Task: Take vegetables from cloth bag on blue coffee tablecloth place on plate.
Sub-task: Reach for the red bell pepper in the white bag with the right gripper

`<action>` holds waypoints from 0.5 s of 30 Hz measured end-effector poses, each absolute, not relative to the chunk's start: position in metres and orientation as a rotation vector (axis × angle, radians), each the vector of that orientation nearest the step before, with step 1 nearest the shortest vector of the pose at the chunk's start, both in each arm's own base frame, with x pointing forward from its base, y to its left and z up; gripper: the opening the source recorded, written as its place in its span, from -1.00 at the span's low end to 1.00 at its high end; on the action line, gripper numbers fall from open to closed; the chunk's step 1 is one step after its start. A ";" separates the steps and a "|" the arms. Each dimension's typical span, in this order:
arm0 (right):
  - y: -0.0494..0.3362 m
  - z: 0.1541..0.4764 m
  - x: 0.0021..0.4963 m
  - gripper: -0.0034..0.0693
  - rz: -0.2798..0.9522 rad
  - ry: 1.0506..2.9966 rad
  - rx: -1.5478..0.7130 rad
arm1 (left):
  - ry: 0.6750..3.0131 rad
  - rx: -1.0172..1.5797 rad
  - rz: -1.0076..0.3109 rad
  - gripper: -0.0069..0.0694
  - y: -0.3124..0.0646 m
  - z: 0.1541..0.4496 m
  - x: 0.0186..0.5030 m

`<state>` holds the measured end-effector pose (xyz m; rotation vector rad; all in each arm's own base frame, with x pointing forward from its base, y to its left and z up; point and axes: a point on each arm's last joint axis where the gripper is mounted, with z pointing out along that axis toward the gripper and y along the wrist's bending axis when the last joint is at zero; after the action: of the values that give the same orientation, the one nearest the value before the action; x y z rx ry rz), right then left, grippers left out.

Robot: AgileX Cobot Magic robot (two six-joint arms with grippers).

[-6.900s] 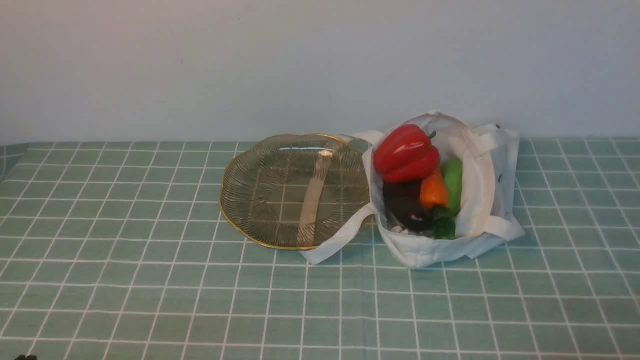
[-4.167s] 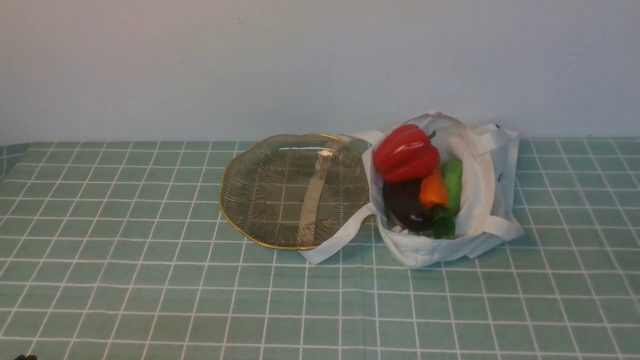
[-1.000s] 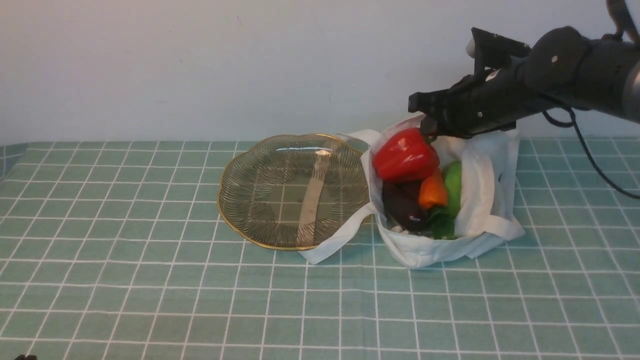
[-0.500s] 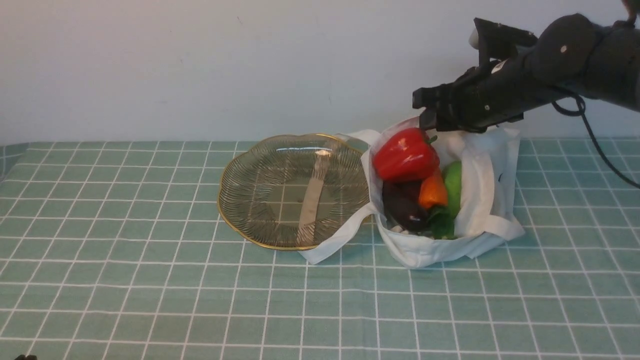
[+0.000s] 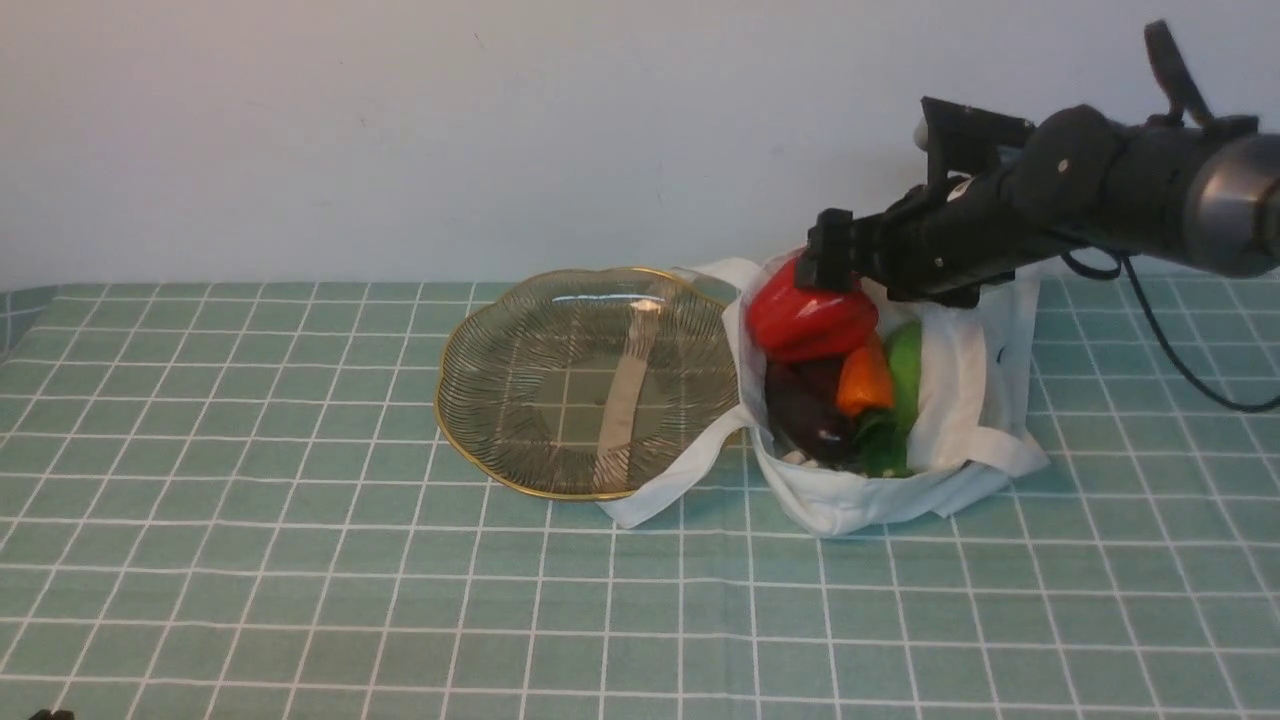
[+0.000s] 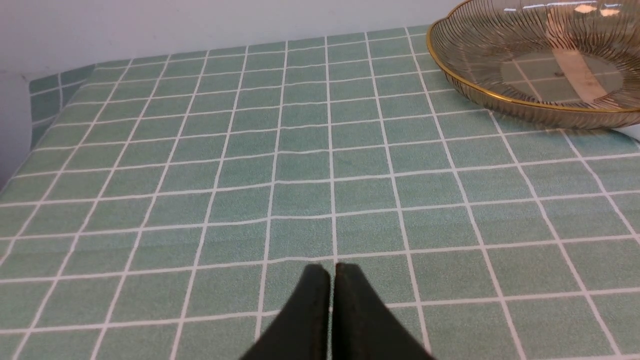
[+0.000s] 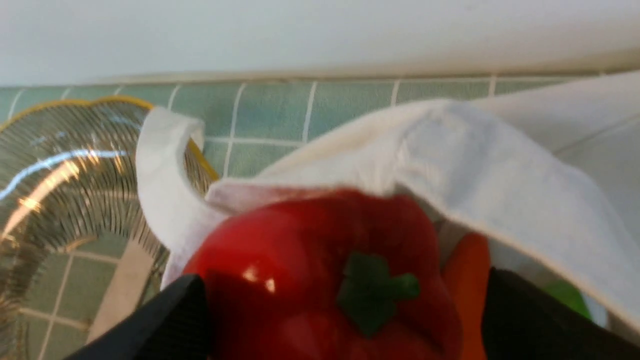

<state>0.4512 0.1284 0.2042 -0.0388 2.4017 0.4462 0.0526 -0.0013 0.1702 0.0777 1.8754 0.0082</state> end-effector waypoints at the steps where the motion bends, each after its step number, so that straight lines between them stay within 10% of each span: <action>1: 0.129 0.203 0.453 1.00 0.448 2.395 -0.031 | 1.875 0.078 0.008 -0.83 -0.001 0.170 0.053; 15: 0.132 0.198 0.450 1.00 0.529 2.444 0.031 | 1.875 0.078 0.008 -0.83 -0.001 0.170 0.053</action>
<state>0.4503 0.1325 0.1975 0.0307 2.4438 0.5293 0.0526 -0.0013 0.1702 0.0777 1.8754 0.0082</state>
